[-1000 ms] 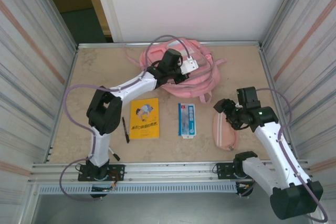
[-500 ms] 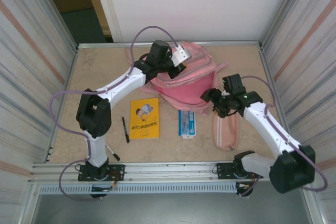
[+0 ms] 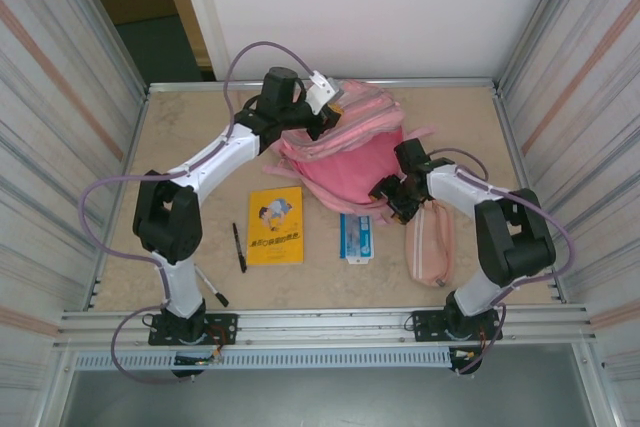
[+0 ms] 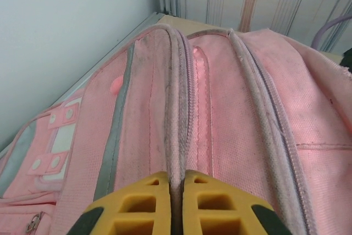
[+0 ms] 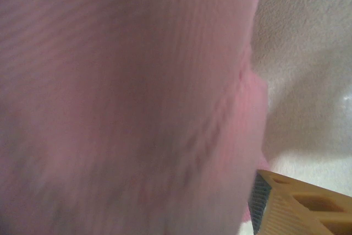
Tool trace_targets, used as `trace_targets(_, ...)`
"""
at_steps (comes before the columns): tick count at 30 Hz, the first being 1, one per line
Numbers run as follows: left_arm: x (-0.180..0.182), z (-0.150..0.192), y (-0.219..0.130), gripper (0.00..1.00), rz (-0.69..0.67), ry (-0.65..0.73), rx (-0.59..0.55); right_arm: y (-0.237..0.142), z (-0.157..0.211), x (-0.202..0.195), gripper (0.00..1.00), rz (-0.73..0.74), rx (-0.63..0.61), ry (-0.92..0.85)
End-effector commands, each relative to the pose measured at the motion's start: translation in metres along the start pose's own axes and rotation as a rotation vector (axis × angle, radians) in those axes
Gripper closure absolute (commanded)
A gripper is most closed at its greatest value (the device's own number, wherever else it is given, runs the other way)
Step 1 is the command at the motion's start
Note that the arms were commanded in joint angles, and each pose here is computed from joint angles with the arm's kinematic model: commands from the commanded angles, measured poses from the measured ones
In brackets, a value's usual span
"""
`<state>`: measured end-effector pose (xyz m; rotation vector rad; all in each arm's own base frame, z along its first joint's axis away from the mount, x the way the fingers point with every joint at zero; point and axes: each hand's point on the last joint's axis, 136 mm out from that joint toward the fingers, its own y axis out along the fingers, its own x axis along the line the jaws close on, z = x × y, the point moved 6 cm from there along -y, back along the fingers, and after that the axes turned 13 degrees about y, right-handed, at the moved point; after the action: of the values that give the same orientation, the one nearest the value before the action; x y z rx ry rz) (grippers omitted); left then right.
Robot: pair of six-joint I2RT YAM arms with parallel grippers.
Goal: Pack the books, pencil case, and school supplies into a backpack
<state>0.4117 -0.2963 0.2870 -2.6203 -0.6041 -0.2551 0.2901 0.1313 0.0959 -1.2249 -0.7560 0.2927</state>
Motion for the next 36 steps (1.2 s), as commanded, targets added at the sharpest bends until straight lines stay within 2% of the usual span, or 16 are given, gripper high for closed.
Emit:
trace_targets(1,0.010,-0.062,-0.031,1.00,-0.042,0.085,-0.235,-0.006,-0.003,0.015,0.32,-0.044,-0.008,0.000)
trace_targets(5,0.014,-0.058,-0.021,1.00,-0.039,0.087,-0.237,-0.021,-0.006,0.014,0.32,-0.070,-0.070,0.006)
trace_targets(14,0.012,-0.037,-0.010,1.00,-0.028,0.097,-0.163,-0.068,0.002,0.014,0.28,-0.134,-0.089,-0.012)
trace_targets(18,0.011,-0.023,0.000,1.00,-0.013,0.085,-0.133,-0.090,0.003,-0.005,0.24,-0.037,-0.160,-0.048)
trace_targets(23,0.006,-0.009,0.010,1.00,0.006,0.087,-0.116,-0.109,0.008,-0.041,0.24,0.047,-0.229,-0.084)
trace_targets(29,-0.003,0.023,0.040,1.00,0.033,0.137,-0.026,-0.109,0.031,-0.061,0.25,0.014,-0.192,-0.121)
trace_targets(34,-0.010,0.046,0.059,1.00,0.058,0.120,0.034,-0.093,0.063,-0.046,0.27,-0.099,-0.139,-0.250)
trace_targets(36,-0.009,0.050,0.059,0.89,0.044,0.077,0.041,-0.086,0.074,-0.038,0.28,-0.117,-0.128,-0.308)
